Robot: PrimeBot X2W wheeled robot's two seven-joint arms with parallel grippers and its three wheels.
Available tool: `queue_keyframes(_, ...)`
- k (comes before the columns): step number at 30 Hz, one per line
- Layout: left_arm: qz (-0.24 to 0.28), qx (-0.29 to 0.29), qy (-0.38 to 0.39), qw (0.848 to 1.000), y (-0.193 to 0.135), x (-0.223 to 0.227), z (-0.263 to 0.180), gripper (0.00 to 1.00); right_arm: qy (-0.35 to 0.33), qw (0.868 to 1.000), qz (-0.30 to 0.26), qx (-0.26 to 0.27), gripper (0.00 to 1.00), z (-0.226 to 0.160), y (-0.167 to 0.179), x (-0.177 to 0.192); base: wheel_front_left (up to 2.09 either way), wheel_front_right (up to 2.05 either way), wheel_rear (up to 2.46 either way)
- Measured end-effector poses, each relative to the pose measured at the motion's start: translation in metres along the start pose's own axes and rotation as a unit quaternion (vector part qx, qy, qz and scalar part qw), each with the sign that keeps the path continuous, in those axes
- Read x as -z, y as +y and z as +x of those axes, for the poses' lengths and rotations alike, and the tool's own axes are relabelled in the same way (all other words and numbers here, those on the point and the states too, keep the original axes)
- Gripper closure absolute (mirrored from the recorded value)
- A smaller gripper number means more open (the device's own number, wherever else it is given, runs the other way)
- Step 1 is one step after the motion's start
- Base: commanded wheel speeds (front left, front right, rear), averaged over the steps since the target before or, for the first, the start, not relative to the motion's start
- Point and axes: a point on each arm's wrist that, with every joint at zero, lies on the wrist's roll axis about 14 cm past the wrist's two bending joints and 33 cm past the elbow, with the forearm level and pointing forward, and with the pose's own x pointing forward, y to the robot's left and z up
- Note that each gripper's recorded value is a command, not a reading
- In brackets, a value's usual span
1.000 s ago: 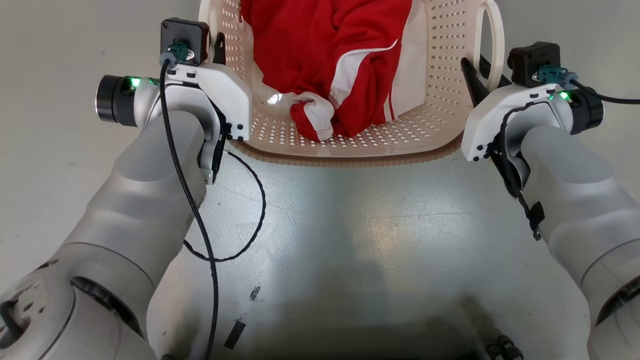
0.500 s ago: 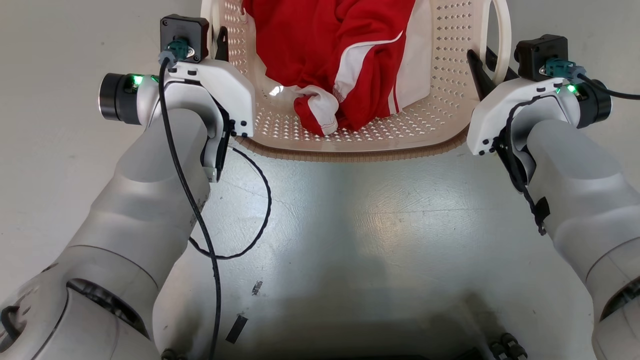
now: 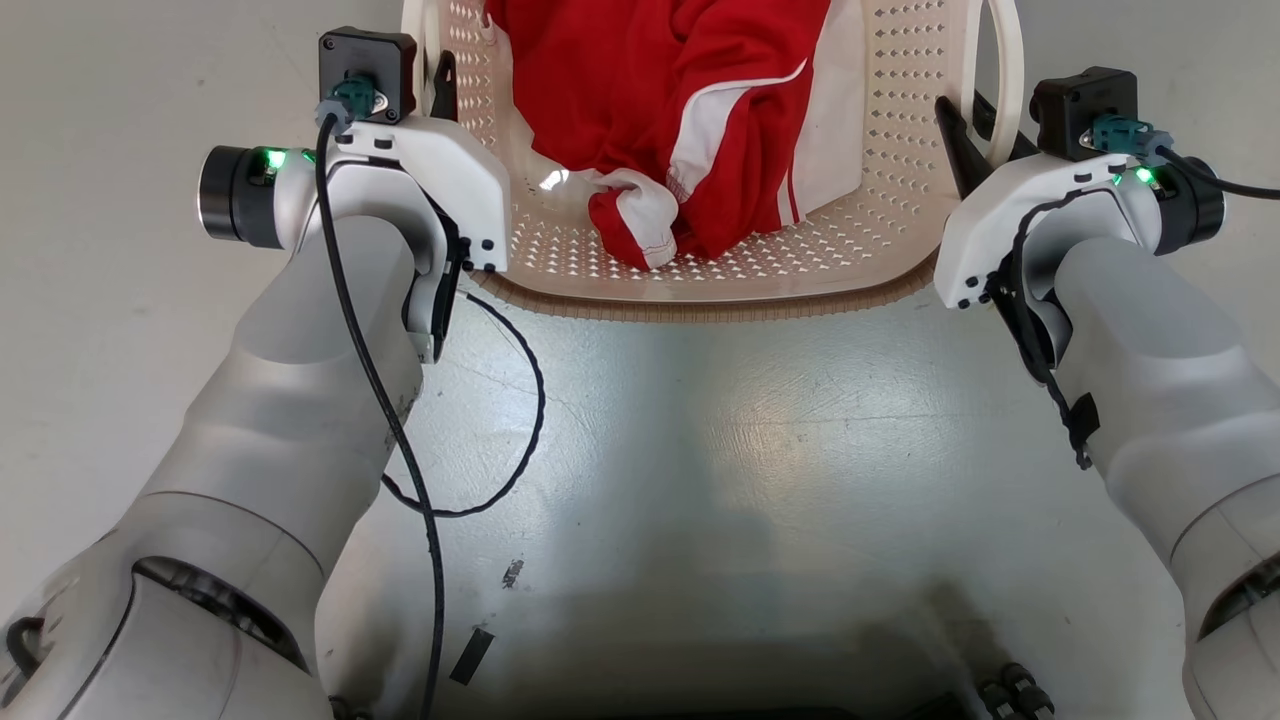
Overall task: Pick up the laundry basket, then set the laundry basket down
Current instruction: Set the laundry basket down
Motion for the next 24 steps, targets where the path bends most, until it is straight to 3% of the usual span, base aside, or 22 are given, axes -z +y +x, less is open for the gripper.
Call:
queue_keyframes(5, -0.003, 0.0, 0.002, 1.0, 0.0, 0.002, 0.001, 1.0, 0.0, 1.0, 0.004, 0.003, 1.0, 0.0, -0.001, 0.001, 0.0, 0.0, 0.0)
queue_keyframes(6, -0.006, -0.001, 0.003, 1.0, 0.0, 0.003, 0.002, 0.75, -0.003, 1.0, 0.007, 0.005, 0.69, 0.001, -0.003, 0.0, 0.0, 0.0, 0.0)
queue_keyframes(7, -0.009, -0.001, 0.003, 1.0, -0.001, 0.004, 0.002, 0.51, -0.004, 1.0, 0.01, 0.006, 0.48, 0.001, -0.005, -0.001, 0.0, 0.0, 0.0)
queue_keyframes(8, -0.01, -0.004, 0.005, 1.0, 0.0, 0.005, 0.002, 0.0, -0.004, 1.0, 0.008, 0.006, 0.0, 0.001, -0.006, -0.001, 0.0, 0.0, 0.0)
queue_keyframes(24, -0.009, -0.018, 0.014, 1.0, 0.002, 0.006, -0.003, 0.0, -0.064, 0.998, 0.001, 0.015, 0.0, -0.003, -0.014, -0.037, 0.0, 0.0, 0.0)
